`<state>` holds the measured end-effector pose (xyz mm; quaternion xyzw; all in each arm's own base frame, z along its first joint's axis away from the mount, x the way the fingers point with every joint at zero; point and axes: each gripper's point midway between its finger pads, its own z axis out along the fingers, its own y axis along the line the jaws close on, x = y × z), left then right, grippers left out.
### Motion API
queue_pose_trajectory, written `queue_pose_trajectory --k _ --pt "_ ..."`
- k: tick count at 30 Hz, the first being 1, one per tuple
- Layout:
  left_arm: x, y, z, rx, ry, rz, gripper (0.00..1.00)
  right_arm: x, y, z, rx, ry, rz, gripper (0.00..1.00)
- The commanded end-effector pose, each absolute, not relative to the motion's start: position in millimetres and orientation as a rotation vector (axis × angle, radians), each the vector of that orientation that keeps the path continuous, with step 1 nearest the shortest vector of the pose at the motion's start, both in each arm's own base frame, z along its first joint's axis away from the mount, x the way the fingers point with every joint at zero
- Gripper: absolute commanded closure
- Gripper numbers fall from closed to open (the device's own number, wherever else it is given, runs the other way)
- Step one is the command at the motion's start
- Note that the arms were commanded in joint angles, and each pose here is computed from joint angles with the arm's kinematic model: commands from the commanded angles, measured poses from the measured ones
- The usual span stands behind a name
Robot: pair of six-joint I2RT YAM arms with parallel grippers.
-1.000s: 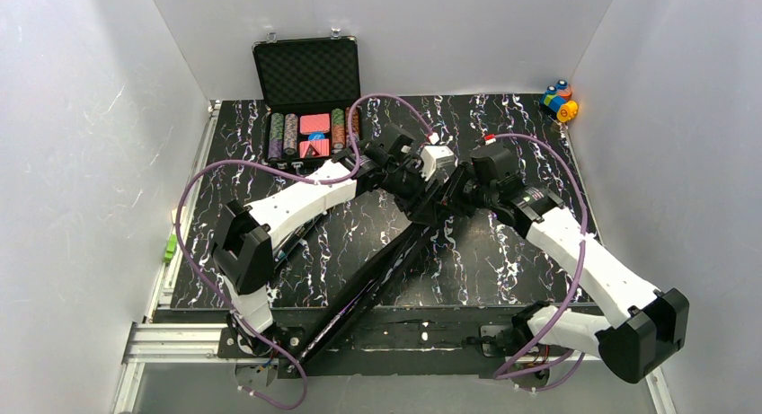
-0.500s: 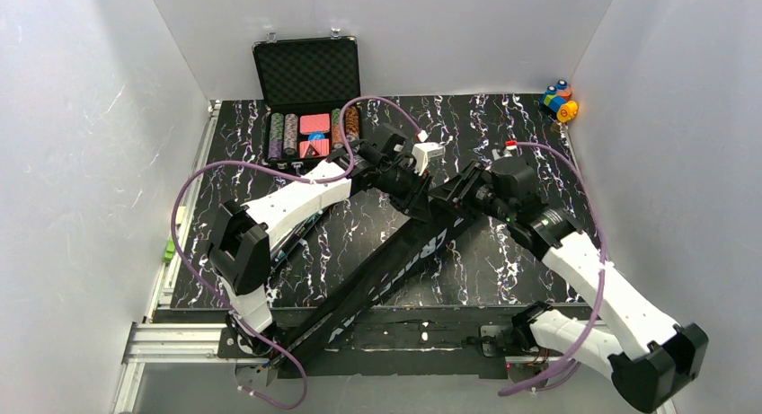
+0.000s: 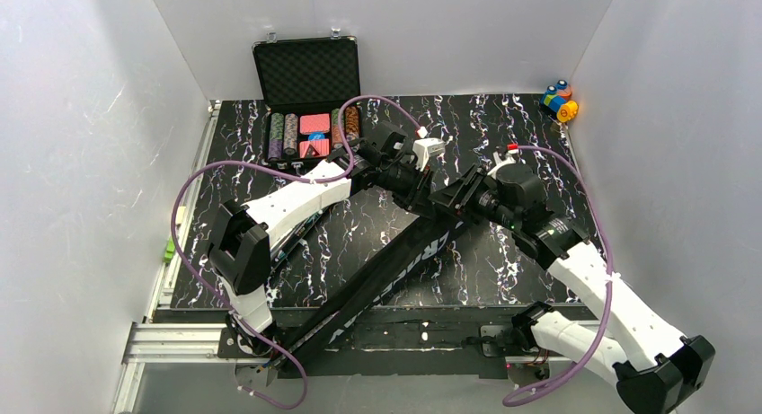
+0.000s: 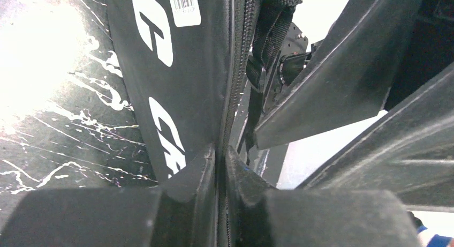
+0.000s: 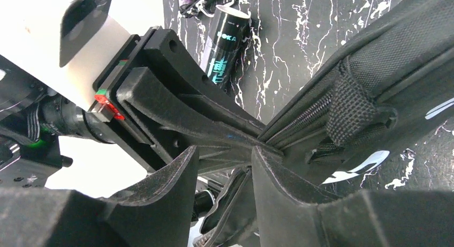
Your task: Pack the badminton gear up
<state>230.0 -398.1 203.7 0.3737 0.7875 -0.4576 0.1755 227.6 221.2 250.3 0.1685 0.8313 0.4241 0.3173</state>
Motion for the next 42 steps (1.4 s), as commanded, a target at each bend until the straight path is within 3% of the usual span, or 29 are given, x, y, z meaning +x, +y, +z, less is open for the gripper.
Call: queue_pose_trajectory --k 1,4,13,30,42 --pt "229.2 -396.8 245.9 1.071 2.096 -1.318 0.94 222.8 218.0 263.3 0.376 2.134 1.126 0.51" --pt "230.8 -398.5 244.9 1.07 2.097 -1.319 1.0 213.2 222.6 260.3 0.31 2.127 1.173 0.52" --pt "231.2 -400.7 253.9 1.059 2.098 -1.358 1.0 183.3 246.1 247.9 0.062 2.047 1.355 0.53" --pt "219.5 -398.6 284.2 1.011 2.076 -1.596 1.0 202.1 247.3 230.4 0.0 1.994 1.247 0.48" --pt "209.6 -399.4 295.8 0.986 2.064 -1.744 1.0 200.5 252.0 238.9 -0.051 1.883 1.312 0.52"
